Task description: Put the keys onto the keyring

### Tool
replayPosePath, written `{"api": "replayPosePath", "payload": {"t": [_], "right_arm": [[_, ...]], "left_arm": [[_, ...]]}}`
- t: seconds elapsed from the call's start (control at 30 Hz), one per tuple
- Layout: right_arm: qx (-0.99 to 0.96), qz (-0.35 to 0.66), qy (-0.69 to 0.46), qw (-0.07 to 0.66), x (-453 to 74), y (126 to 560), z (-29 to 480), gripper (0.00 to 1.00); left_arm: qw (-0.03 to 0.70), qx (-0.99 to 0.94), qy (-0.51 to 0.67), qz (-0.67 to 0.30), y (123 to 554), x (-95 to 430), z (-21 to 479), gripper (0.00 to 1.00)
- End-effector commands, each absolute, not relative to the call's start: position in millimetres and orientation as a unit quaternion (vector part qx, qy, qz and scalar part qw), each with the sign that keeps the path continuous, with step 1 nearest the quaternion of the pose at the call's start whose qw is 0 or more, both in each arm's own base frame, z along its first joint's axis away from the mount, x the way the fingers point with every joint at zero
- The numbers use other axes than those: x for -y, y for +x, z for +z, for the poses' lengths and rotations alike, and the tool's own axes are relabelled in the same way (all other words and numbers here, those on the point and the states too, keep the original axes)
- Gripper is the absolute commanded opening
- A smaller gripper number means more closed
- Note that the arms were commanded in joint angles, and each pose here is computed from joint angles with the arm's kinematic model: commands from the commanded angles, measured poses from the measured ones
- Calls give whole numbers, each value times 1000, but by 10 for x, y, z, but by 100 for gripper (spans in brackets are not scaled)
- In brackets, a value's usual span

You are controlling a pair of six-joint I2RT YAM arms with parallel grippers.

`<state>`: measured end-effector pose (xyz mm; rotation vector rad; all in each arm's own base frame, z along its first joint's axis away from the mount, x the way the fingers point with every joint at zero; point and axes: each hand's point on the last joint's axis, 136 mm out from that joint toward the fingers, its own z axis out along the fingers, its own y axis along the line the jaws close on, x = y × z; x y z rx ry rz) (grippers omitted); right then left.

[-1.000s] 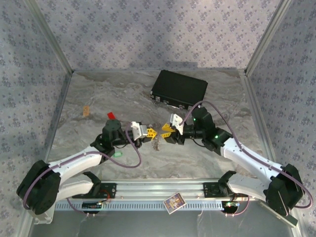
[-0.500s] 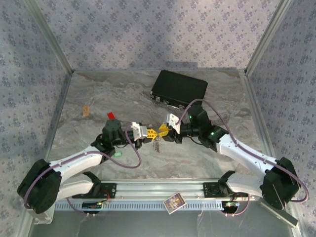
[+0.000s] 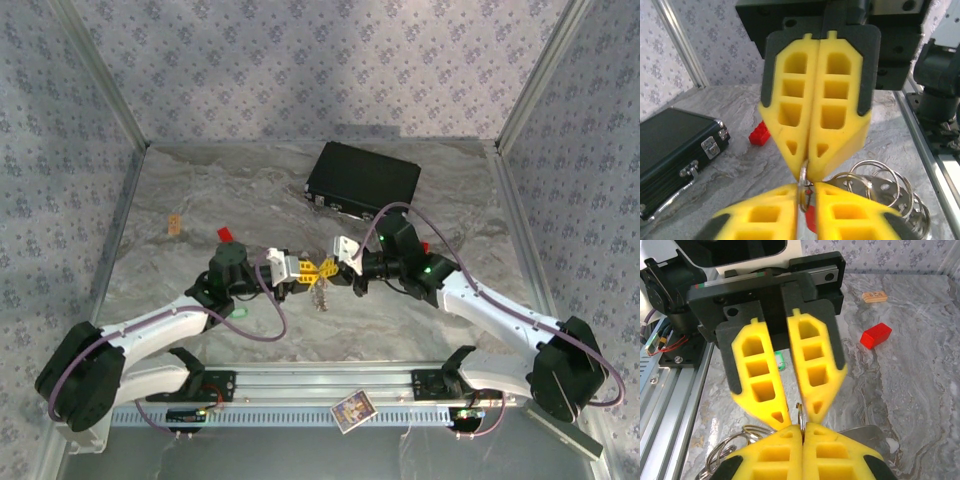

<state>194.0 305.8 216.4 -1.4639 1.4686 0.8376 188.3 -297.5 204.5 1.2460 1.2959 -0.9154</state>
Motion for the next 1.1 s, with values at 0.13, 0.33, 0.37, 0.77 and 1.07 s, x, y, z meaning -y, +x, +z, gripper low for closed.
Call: {"api": "replayPosePath", "payload": {"t": [0.13, 0.33, 0.37, 0.77, 1.07], "right_arm": [[-583, 262, -642, 423, -3007, 1949, 2237, 0], [-585, 225, -667, 403, -3022, 1958, 2211, 0], [-583, 223, -669, 404, -3037, 1955, 2233, 0], [-586, 275, -628, 433, -3000, 1980, 2382, 25], [-590, 345, -575, 450, -2931, 1987, 2385, 27]], "left_arm": [[535, -565, 539, -322, 1971, 2958, 2126, 29], [524, -561, 557, -317, 1938, 2988, 2115, 17], [525, -561, 557, -316, 1945, 2992, 2121, 16], [543, -546, 555, -315, 1929, 2991, 2161, 0], [564, -540, 528, -335, 1923, 2988, 2158, 0]]}}
